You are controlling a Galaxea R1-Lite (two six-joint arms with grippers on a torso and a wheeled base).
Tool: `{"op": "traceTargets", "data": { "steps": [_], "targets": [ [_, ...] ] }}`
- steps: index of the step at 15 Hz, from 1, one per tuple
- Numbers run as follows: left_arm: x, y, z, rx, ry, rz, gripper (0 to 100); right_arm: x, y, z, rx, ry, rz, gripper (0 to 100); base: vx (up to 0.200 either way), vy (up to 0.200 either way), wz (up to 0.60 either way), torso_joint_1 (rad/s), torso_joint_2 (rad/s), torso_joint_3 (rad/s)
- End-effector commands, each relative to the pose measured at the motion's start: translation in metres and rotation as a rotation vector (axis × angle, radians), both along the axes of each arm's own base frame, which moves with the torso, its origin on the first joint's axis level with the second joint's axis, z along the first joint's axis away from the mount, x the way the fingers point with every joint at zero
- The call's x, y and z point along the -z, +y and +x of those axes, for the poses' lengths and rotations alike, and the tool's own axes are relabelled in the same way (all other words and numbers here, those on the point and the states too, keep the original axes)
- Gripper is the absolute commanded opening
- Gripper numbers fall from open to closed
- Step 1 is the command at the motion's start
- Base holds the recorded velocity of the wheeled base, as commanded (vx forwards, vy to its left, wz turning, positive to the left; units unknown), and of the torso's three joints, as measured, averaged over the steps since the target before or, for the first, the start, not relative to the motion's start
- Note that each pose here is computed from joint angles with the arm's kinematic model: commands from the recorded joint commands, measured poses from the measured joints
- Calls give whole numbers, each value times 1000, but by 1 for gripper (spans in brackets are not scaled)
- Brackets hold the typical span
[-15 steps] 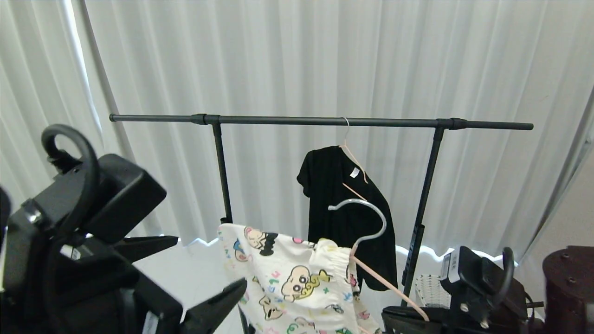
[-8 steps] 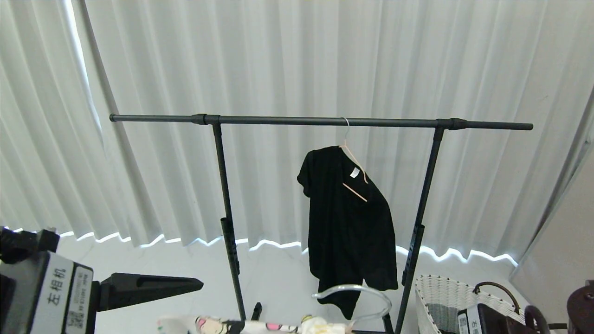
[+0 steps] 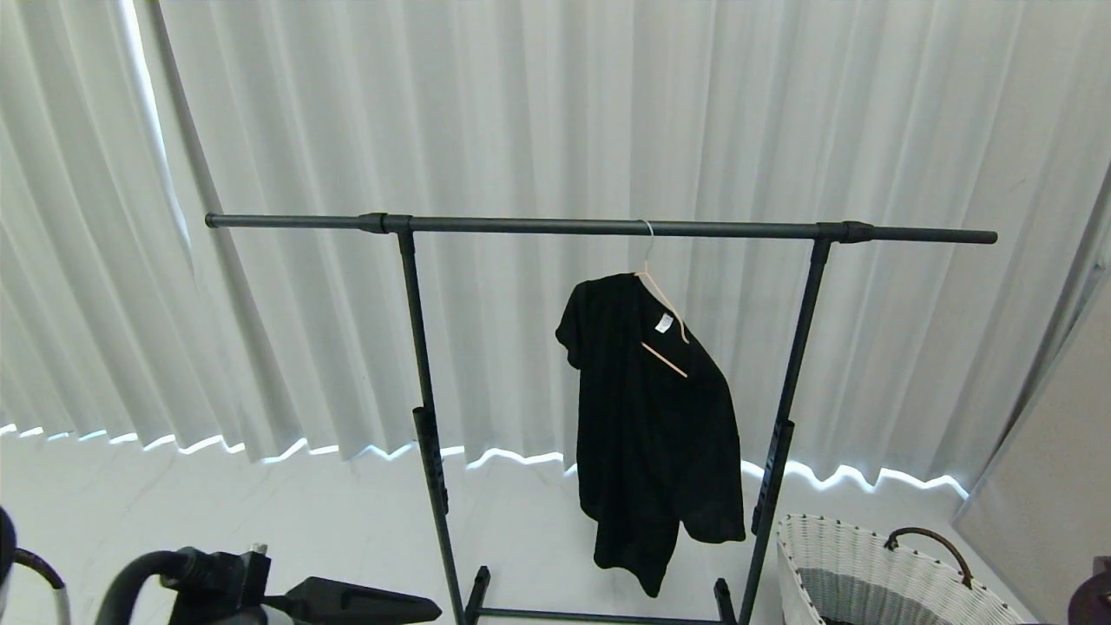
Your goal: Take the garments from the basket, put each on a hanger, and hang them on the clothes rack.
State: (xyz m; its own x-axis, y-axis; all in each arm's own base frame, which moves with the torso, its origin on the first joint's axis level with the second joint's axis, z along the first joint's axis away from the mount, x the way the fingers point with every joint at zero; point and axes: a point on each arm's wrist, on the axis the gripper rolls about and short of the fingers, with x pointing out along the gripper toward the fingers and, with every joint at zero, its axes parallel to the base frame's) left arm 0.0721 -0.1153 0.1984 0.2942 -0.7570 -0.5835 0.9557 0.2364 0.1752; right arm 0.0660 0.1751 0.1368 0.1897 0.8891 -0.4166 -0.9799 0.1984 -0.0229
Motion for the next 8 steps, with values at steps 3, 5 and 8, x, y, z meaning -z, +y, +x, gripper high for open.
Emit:
{"op": "traceTargets", "data": {
  "steps": [3, 5, 8],
  "targets": [
    [16, -5, 3, 4, 36, 57, 100, 1, 2, 0, -5, -5, -6, 0, 0, 0, 0, 0, 0, 0],
    [20, -4, 2, 6, 40, 67, 0, 1, 2, 0, -7, -11, -4, 0, 0, 0, 0, 0, 0, 0],
    [21, -4, 2, 13, 33, 75, 0, -3, 5, 2, -4, -18, 9, 0, 0, 0, 0, 0, 0, 0]
  ]
}}
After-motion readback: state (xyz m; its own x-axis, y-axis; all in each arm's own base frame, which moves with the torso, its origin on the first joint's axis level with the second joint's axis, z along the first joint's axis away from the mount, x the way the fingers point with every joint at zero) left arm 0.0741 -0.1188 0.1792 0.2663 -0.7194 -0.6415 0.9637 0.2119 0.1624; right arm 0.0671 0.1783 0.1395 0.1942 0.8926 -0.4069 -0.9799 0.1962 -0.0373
